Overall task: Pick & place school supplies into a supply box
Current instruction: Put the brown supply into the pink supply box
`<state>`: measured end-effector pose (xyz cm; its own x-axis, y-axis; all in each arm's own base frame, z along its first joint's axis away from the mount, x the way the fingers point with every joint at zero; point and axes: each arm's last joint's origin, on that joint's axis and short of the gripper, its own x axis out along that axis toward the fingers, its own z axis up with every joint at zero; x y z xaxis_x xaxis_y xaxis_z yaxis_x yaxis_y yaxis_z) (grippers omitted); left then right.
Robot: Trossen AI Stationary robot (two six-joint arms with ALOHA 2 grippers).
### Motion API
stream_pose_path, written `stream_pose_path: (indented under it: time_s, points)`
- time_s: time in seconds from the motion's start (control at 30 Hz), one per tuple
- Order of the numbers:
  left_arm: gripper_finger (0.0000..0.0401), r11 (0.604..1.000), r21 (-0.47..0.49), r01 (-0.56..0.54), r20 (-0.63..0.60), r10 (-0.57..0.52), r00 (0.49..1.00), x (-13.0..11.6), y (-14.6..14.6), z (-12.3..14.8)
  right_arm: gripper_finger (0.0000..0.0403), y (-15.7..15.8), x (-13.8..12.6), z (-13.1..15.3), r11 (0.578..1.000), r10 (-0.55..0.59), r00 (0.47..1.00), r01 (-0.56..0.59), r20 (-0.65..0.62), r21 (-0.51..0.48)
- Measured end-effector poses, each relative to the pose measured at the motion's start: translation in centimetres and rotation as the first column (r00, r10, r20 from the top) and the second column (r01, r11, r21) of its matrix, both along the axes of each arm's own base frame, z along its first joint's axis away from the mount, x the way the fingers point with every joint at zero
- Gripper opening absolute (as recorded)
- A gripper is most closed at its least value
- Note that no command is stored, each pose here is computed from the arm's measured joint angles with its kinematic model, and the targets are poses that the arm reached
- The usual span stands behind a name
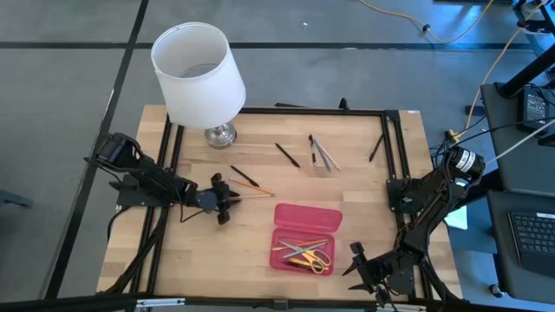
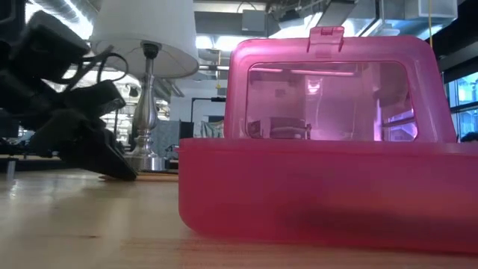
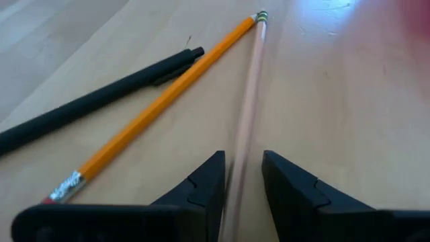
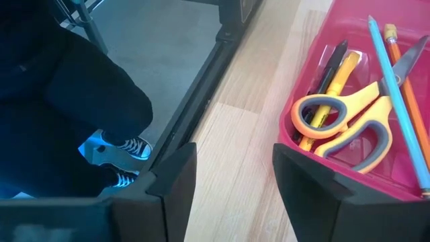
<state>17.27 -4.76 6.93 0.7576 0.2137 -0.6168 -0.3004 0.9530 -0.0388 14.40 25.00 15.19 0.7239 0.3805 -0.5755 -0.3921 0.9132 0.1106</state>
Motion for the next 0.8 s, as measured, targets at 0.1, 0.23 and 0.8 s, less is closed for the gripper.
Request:
stream_pose_path:
  time_s: [0.1,0.23,0.8]
  points:
    - [0.0094,1.0,0.014,-0.004,0.008,0.003,1.0,-0.39,-0.43,-0.08,0.0198,0.0,0.0,0.0,1.0,0.0,1.0,0.0,0.0,-0.001]
    - [0.0093,0.999,0.033,-0.012,0.014,0.012,1.0,-0.69,-0.77,-0.14,0.0198,-0.01,0.0,-0.01,1.0,0.0,1.0,0.0,0.0,-0.002]
    - [0.0061,0.999,0.05,-0.02,0.007,0.02,1.0,-0.82,-0.76,-0.22,0.0198,-0.01,-0.01,-0.01,1.0,0.0,1.0,0.0,0.0,-0.002]
